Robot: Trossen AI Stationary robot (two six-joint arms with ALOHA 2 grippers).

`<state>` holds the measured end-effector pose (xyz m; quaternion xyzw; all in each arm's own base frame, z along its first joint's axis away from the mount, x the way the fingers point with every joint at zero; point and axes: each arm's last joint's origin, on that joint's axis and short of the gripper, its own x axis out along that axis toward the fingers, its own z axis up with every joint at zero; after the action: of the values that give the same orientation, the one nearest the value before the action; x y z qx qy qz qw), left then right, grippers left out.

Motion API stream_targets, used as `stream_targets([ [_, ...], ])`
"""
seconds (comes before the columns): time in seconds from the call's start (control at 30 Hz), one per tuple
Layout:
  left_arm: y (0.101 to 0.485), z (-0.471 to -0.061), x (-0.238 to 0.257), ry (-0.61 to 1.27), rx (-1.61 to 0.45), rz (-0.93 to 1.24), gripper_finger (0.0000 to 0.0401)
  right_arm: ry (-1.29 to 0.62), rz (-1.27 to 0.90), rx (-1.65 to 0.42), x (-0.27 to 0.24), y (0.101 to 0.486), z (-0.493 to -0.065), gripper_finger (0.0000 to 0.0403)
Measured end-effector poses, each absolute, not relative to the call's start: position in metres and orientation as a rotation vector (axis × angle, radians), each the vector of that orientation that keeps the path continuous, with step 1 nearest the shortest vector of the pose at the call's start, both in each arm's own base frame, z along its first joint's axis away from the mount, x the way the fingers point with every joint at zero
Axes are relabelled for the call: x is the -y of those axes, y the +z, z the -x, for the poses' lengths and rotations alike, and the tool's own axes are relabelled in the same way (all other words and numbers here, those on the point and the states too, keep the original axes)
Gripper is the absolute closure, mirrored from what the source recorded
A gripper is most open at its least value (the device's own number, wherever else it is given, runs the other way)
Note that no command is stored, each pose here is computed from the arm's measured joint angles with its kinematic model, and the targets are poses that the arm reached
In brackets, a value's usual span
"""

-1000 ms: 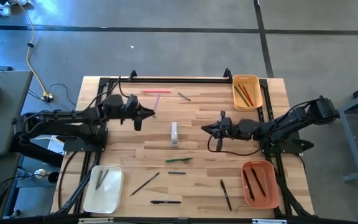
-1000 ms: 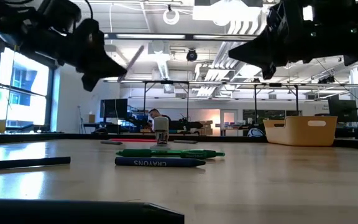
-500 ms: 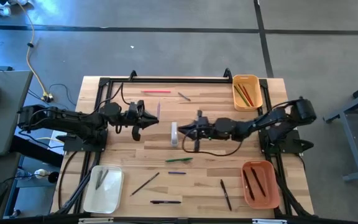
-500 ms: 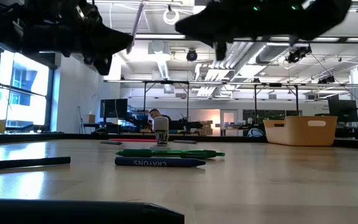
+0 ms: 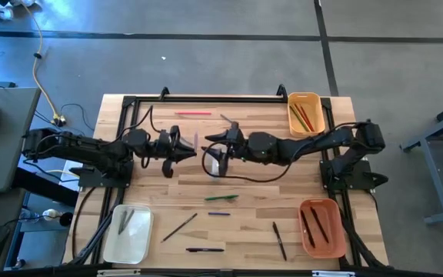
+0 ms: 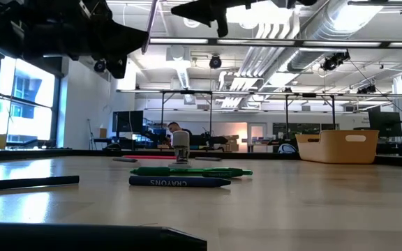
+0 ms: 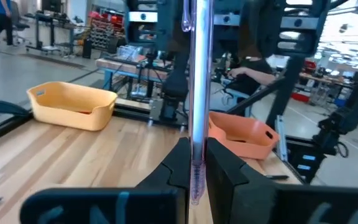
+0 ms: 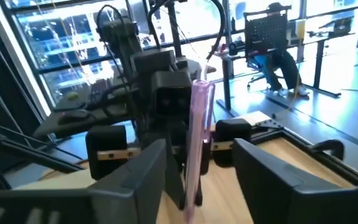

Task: Sort crayons/erasers/pens/pencils in bins
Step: Put the violet pen into the orange bin

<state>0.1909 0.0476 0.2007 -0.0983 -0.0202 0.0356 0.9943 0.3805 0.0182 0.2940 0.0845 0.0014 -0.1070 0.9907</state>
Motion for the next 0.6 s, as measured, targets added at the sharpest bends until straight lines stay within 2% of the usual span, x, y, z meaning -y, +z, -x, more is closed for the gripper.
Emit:
stream_targets([
  [0.2, 0.202, -0.192, -0.042, 0.04, 0.045, 0.178, 0.039, -0.213, -0.179, -0.002, -0.018, 0.291, -0.393, 0.0194],
  [0.6, 0.202, -0.193, -0.037, 0.017, 0.047, 0.177, 0.039, -0.205, -0.163, 0.064, -0.018, 0.286, -0.402, 0.019],
])
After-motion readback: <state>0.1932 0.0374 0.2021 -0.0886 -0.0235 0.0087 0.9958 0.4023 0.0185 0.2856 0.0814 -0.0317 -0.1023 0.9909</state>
